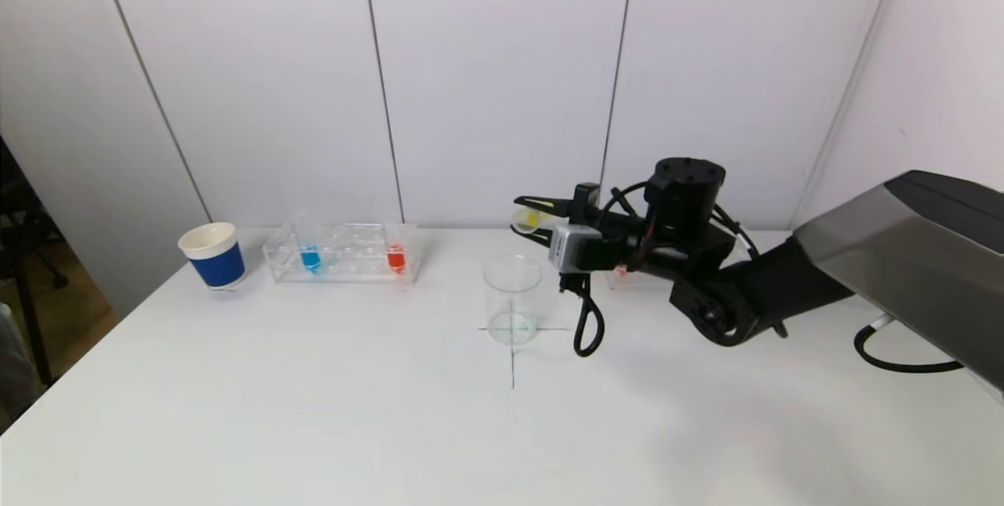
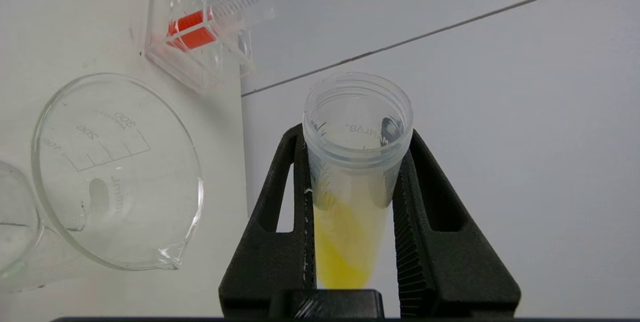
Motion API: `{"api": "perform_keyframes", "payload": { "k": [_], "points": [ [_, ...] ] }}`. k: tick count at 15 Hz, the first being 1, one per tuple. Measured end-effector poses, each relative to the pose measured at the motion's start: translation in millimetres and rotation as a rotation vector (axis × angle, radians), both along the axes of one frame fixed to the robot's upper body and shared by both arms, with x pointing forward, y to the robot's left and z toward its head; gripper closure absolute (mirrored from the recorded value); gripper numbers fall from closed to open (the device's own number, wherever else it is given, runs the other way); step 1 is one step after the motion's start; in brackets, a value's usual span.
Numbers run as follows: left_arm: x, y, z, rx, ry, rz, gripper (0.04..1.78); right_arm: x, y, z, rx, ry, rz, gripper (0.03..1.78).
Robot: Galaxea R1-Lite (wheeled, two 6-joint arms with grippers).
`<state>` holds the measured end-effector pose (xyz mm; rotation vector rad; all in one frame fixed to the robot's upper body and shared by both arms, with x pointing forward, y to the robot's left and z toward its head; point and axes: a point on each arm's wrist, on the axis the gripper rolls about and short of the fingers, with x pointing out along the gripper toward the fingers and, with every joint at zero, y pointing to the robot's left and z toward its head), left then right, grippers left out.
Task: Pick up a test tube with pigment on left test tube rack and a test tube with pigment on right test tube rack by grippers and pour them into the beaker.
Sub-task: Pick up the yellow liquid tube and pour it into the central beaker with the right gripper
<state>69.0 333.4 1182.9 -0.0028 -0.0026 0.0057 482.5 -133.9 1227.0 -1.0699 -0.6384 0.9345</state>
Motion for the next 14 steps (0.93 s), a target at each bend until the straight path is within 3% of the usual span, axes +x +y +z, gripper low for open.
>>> {"api": "perform_keyframes", "payload": {
  "k": [8, 14],
  "points": [
    [0.0, 0.0, 0.2, 0.0, -0.001, 0.0, 0.06, 20.6, -5.0, -18.2, -0.044, -0.026, -0.032, 1.31],
    [0.0, 0.0, 0.0, 0.0, 0.0, 0.0, 0.06, 22.7, -4.8, -17.1, -0.072, -0.079, -0.037, 1.31]
  ]
}}
